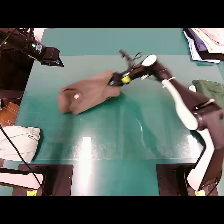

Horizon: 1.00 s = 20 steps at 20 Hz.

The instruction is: Fold the shirts.

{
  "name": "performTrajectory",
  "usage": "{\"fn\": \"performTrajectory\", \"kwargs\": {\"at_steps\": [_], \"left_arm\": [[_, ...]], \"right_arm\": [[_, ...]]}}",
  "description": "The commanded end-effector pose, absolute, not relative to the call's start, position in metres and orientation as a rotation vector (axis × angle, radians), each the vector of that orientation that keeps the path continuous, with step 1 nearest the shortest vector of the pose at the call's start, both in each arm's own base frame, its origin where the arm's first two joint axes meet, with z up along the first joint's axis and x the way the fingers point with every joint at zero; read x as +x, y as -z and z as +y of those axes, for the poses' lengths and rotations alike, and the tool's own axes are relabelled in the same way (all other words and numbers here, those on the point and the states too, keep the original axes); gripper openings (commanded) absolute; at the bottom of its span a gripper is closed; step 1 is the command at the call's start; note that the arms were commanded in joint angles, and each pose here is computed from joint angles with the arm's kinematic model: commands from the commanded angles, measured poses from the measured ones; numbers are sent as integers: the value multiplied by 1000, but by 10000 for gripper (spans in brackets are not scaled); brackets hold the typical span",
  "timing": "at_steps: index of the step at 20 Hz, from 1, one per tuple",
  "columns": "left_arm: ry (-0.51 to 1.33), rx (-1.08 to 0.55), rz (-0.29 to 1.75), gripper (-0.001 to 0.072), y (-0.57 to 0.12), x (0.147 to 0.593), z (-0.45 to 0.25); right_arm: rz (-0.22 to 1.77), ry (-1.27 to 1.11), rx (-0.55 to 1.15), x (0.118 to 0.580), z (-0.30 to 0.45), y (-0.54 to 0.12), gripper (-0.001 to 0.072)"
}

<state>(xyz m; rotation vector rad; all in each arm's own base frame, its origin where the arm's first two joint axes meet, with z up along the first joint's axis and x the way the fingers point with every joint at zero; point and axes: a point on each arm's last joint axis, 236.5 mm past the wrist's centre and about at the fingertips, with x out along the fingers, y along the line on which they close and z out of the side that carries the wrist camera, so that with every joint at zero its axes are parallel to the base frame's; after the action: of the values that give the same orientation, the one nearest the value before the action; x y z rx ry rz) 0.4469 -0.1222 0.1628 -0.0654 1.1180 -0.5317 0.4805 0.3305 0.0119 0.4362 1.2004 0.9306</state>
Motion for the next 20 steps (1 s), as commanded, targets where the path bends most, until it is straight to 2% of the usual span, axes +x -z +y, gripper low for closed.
{"fn": "performTrajectory", "kwargs": {"at_steps": [1,5,11,15,20], "left_arm": [[537,-59,1129,23,-161,444,-122],[536,-61,1129,23,-162,444,-122],[532,-68,1131,23,-162,444,-122],[532,-68,1131,23,-162,444,-122],[532,-68,1130,23,-162,445,-122]], "right_arm": [[1157,-712,296,510,208,-45,20],[1038,-388,340,527,37,-101,20],[894,-46,493,490,-148,-147,21],[838,71,547,465,-204,-162,21],[706,76,517,463,-202,-210,21]]}}
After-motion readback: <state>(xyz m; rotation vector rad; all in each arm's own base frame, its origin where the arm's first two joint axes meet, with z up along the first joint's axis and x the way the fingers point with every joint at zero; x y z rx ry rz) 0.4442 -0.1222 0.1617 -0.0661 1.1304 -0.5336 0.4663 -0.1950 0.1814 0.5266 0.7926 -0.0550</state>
